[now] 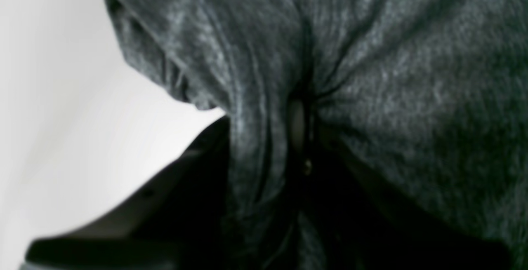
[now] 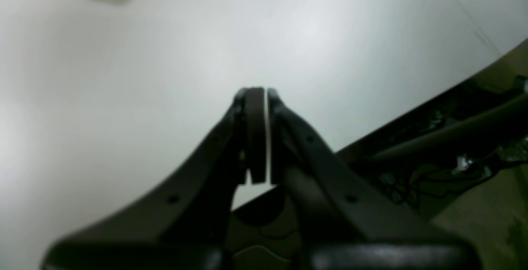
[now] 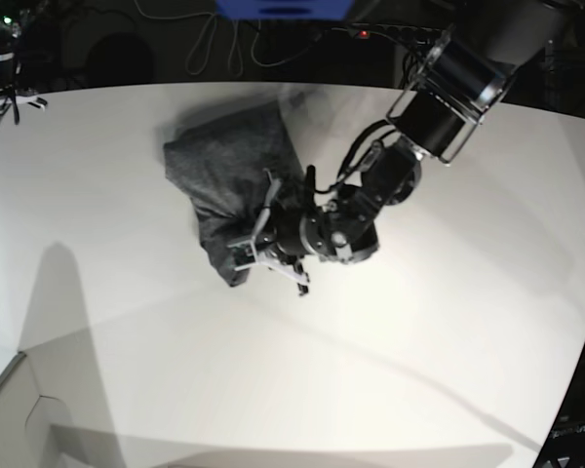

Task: Layout the t-shirt on the table in an organized manner, then fold the t-shirt properly
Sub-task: 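Grasp the folded shirt's edge with the left gripper and drag it across the table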

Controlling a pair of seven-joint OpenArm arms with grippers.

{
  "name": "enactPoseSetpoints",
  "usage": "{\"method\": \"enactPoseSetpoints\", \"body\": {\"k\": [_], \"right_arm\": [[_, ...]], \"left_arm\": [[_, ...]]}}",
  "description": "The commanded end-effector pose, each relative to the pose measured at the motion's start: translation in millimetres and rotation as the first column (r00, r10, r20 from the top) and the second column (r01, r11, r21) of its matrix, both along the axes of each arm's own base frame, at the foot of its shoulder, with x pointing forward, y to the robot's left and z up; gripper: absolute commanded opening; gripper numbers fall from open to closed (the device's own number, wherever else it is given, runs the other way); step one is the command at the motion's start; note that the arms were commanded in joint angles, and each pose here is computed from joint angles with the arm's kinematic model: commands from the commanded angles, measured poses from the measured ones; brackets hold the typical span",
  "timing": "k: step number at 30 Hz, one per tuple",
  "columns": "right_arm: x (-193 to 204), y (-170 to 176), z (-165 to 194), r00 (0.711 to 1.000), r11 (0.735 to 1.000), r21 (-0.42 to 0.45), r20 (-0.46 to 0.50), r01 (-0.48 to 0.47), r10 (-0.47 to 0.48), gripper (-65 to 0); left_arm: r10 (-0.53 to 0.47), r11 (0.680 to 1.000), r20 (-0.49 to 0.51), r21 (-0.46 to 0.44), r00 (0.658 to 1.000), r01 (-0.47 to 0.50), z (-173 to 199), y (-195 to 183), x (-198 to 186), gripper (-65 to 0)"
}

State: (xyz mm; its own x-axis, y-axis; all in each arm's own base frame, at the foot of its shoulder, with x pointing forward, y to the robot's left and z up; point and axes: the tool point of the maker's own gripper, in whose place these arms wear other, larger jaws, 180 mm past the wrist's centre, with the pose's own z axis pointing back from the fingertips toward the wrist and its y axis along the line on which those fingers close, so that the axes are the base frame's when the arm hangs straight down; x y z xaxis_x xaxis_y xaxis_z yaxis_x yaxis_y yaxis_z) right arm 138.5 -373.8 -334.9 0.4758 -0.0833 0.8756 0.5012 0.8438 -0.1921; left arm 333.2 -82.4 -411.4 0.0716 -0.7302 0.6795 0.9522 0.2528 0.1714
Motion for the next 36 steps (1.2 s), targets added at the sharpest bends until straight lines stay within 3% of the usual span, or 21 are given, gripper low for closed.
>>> {"method": "enactPoseSetpoints", "body": {"k": [1, 9, 17, 20, 24, 26, 29, 36], "right_arm": [[1.3, -4.5, 11.8, 1.0, 0.999, -0.032, 0.028, -0.007, 0.008, -65.0], [-0.5, -4.5, 10.7, 1.0, 1.0, -0.031, 0.023, -0.007, 0.007, -65.0], [-1.0, -4.5, 10.5, 1.0, 1.0, -0.031, 0.021, -0.007, 0.007, -65.0], [0.0, -4.5, 10.9, 1.0, 1.0, -0.031, 0.024, -0.007, 0.007, -65.0], [2.3, -4.0, 12.4, 0.999, 0.999, -0.032, 0.031, -0.009, 0.01, -65.0], [2.5, -3.6, 11.7, 1.0, 0.999, -0.03, 0.03, -0.01, 0.011, -65.0], [2.8, -3.2, 11.5, 0.999, 0.999, -0.03, 0.03, -0.011, 0.012, -65.0], [1.6, -3.1, 11.4, 1.0, 0.999, -0.031, 0.026, -0.012, 0.013, -65.0]], "left_arm": [[-0.033, 0.999, 0.045, -0.022, 0.998, 0.034, 17.9, -13.7, 9.2, -64.1], [-0.23, 0.969, 0.087, 0.116, 0.969, 0.22, 10.3, -31.7, -5.1, -64.1], [-0.245, 0.961, 0.073, 0.152, 0.967, 0.232, 2.7, -29.6, -2.7, -63.8], [-0.246, 0.961, 0.077, 0.151, 0.966, 0.233, 4.1, -30.2, -2.1, -57.6], [-0.247, 0.96, 0.105, 0.161, 0.963, 0.229, 14.1, -30.5, 8.6, -40.3], [-0.248, 0.96, 0.132, 0.164, 0.96, 0.226, 23.2, -29.8, 16.6, -35.6], [-0.258, 0.962, 0.2, 0.142, 0.945, 0.233, 49.6, -37.0, 26.9, -34.9], [-0.124, 0.991, 0.335, -0.009, 0.934, 0.135, 120.8, -32.6, 63.0, -34.7]]}}
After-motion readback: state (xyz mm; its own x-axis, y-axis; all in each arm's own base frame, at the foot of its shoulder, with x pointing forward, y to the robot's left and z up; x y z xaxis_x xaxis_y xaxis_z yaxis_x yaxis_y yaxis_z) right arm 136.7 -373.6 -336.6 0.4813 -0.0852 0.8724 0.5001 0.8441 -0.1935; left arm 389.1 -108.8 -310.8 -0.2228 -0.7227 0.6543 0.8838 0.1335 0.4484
